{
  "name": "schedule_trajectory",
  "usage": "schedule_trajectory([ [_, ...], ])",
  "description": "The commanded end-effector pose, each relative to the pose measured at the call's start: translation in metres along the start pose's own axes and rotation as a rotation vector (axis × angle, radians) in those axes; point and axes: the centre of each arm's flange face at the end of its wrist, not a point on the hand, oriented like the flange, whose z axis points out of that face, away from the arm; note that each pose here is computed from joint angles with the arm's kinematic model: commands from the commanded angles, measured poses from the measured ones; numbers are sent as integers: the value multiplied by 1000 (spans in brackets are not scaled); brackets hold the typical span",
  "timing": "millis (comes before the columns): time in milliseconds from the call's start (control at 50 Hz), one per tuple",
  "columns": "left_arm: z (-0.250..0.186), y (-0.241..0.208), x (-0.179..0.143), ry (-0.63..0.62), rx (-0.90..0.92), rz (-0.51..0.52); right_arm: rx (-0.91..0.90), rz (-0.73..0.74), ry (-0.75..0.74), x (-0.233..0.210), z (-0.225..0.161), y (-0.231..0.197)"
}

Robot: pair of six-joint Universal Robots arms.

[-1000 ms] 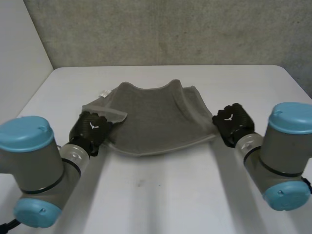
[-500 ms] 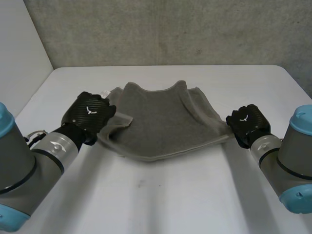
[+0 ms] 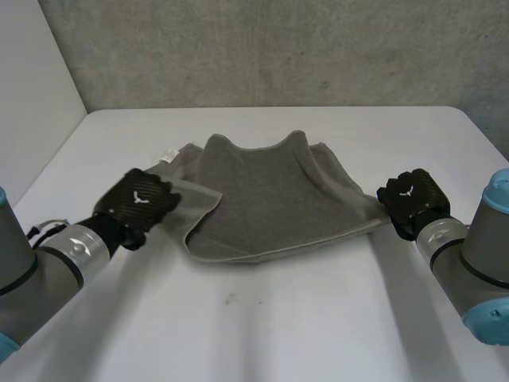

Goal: Fold the towel.

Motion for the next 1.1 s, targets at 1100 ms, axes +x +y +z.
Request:
schedule_trajectory([
  [1100, 60, 8, 13, 365, 134, 372, -3, -7, -25, -7, 1, 5],
])
